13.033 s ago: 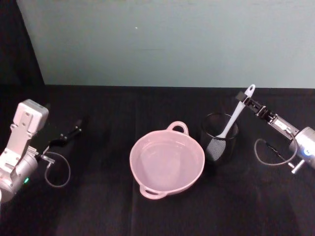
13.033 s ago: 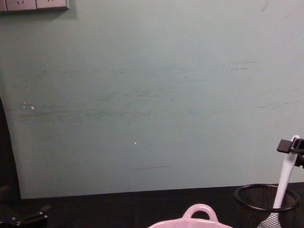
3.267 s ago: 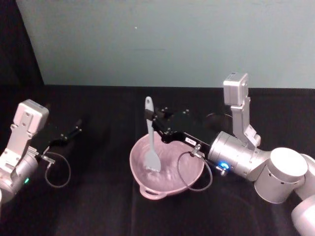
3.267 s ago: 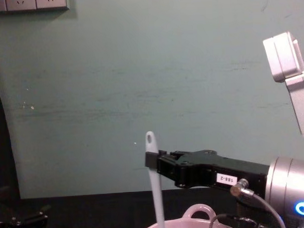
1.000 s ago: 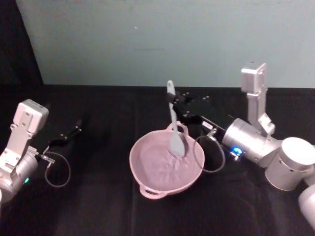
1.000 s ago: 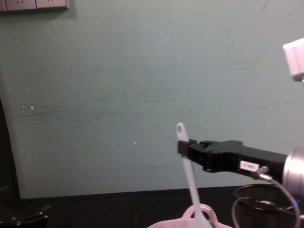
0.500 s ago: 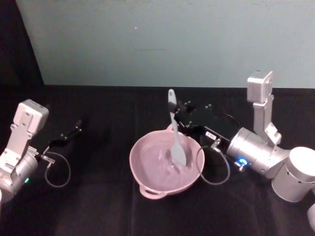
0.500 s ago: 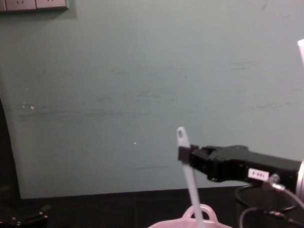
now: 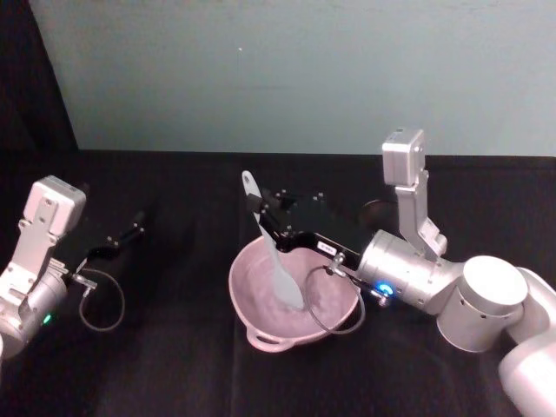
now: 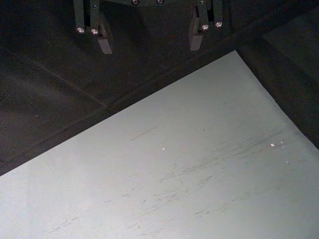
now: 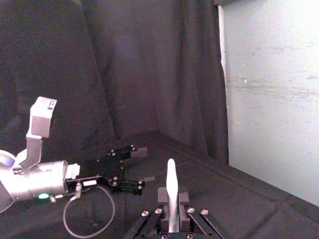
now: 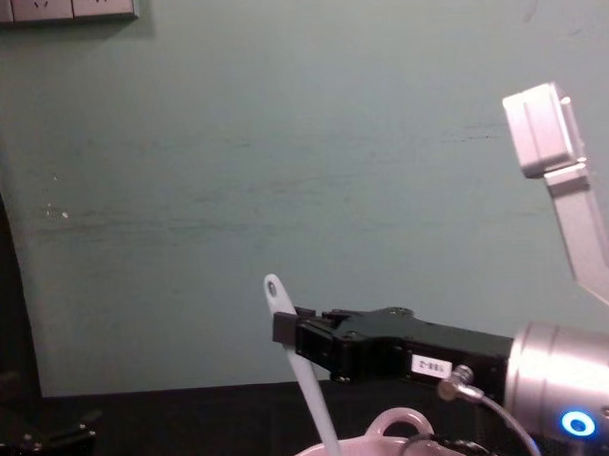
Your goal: Use the one hand to pick up the spoon and stir the clear water in the bowl.
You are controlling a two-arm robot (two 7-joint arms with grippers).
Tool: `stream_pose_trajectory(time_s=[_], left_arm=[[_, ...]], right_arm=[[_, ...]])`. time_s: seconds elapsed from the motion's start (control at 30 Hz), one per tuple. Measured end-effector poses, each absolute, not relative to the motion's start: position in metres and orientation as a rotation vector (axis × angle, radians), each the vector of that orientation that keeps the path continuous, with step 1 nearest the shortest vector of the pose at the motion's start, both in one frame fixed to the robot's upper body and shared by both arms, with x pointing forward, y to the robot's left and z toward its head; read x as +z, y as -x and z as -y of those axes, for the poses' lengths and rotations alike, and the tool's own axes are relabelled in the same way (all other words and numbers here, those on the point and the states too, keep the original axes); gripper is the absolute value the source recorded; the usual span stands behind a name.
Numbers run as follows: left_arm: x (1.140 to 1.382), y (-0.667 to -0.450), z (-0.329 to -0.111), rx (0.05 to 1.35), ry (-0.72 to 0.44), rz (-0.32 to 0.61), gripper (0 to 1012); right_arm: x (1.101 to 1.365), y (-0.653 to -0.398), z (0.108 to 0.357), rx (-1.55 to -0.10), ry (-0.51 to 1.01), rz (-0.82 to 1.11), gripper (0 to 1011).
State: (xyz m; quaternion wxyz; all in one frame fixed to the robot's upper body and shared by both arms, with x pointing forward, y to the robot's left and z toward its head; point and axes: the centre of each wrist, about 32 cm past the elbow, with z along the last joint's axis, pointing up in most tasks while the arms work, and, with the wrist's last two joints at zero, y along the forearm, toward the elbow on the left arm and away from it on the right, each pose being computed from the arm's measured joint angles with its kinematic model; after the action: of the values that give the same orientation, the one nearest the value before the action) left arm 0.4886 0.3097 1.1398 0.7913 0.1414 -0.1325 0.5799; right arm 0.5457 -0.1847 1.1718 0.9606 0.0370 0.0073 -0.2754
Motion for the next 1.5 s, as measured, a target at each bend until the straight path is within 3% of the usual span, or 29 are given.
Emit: stream_pose_trajectory(time_s=[0.43,0.77,1.17,1.5], left_arm=[[1.140,-0.489,-0.310,1.248,-0.304,0.285,1005],[1.140,-0.489,-0.310,1.248,-0.304,0.285,1005],[1.140,-0.489,-0.310,1.248,-0.304,0.285,1005],[1.140,-0.489,-0.310,1.248,-0.305,0.285,1005]], right_arm=[[1.172,-0.567,0.170,-0.556,-0.117,-0.033,120],[1.173,-0.579,0.192,-0.651,-0.113,-0.006,120],[1.177,-0.561,0.211,-0.672,-0.093,0.013,121],[1.175,-0.545,0.195,-0.598,-0.082,-0.002,121]])
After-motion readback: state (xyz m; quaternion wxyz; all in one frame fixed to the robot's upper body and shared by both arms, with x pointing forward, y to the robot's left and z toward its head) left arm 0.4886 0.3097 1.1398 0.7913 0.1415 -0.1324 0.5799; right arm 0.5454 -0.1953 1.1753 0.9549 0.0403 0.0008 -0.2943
